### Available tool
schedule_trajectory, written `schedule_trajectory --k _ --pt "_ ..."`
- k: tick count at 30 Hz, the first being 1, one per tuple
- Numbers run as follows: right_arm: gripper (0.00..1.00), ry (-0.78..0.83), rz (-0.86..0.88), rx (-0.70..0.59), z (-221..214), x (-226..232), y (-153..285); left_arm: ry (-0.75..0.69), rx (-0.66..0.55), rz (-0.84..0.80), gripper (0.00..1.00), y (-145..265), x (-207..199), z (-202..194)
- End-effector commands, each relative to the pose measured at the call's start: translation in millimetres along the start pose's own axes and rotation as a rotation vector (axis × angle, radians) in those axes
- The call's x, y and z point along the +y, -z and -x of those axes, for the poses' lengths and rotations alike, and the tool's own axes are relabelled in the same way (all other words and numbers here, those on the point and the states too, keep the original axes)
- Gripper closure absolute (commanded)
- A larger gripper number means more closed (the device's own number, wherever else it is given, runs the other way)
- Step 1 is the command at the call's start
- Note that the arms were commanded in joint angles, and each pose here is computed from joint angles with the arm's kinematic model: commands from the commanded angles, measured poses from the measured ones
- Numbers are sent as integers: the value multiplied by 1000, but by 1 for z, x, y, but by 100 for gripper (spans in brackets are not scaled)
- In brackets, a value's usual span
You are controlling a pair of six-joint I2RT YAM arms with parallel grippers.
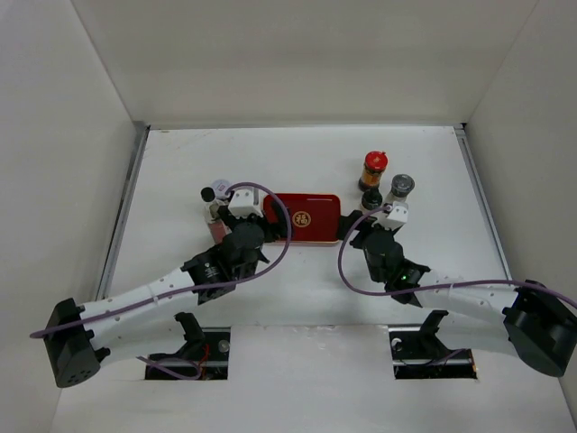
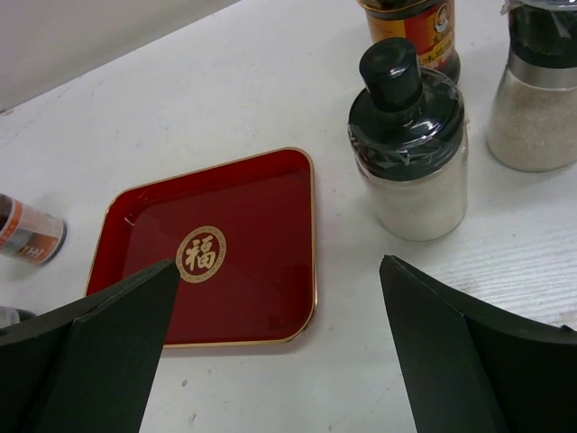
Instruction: Organize the condiment bottles
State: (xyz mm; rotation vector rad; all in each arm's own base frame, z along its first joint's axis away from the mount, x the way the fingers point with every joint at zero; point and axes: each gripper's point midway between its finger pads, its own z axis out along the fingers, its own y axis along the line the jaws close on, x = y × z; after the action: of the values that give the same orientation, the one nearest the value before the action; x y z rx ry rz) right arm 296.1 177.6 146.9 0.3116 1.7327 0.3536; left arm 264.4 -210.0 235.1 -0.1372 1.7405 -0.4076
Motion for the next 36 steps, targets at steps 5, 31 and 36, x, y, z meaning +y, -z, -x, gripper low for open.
schedule_trajectory --k 5,31,36 --pt "0 -64 48 -8 7 8 4 5 -57 50 0 6 19 24" --pt "34 4 231 82 -19 44 3 -108 -104 443 19 3 133 53" --pt "30 13 244 101 -25 49 3 -125 -121 420 28 -17 128 61"
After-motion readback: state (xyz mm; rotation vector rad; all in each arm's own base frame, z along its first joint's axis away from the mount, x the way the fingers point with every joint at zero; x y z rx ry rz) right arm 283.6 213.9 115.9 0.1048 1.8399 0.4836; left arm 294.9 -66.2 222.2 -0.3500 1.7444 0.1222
